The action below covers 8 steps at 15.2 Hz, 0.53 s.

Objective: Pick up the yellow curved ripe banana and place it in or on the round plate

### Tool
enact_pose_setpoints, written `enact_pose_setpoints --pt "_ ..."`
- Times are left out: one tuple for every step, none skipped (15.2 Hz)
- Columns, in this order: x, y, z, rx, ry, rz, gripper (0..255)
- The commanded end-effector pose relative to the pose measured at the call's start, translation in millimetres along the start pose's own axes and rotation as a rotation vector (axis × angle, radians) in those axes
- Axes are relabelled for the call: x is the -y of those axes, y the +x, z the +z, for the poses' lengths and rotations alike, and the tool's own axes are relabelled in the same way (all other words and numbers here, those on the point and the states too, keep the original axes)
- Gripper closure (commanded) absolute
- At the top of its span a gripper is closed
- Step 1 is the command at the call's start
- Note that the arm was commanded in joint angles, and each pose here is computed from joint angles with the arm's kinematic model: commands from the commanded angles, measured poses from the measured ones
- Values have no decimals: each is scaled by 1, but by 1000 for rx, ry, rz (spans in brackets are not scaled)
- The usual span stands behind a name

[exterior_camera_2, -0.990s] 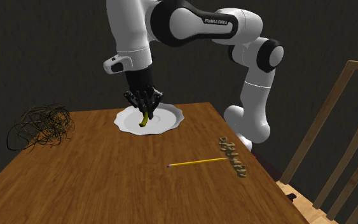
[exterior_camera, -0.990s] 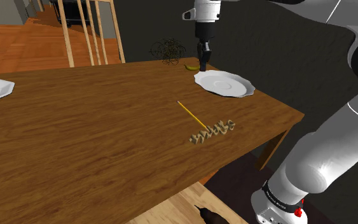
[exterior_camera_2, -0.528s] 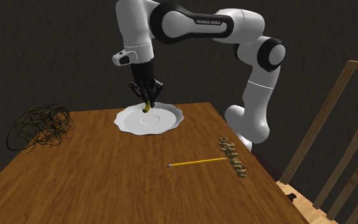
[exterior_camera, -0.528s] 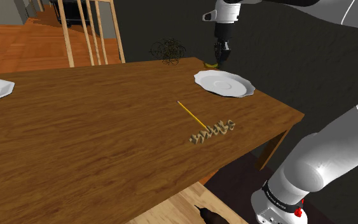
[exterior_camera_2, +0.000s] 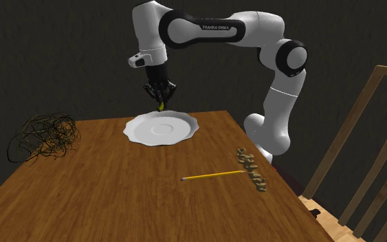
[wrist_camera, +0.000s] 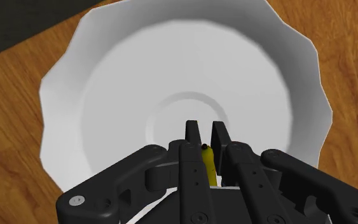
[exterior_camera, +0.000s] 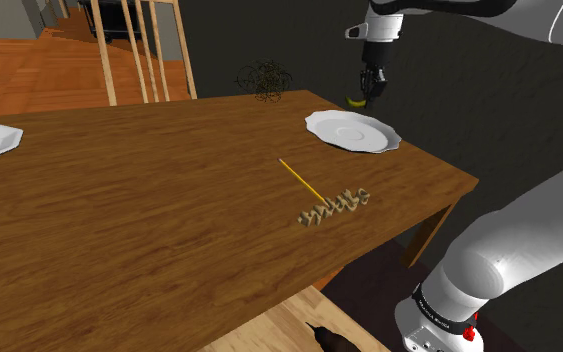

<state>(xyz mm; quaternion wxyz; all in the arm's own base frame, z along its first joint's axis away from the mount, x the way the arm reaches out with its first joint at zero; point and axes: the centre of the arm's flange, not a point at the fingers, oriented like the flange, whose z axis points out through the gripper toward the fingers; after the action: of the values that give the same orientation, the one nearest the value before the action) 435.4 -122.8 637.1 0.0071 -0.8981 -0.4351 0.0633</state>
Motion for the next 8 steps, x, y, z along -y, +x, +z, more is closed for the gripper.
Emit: enact_pose_setpoints --pt "-2 -2 9 0 0 -1 255" --pt "-2 -2 15 0 0 -1 255" --pt "-3 -1 20 0 0 -1 255" --pt "-3 0 25 0 0 -1 255" --pt "-3 0 30 0 0 -1 255" --pt "-4 1 36 0 0 -1 255" --pt "-4 1 41 0 0 -1 255" --pt "-4 2 46 0 0 -1 255"
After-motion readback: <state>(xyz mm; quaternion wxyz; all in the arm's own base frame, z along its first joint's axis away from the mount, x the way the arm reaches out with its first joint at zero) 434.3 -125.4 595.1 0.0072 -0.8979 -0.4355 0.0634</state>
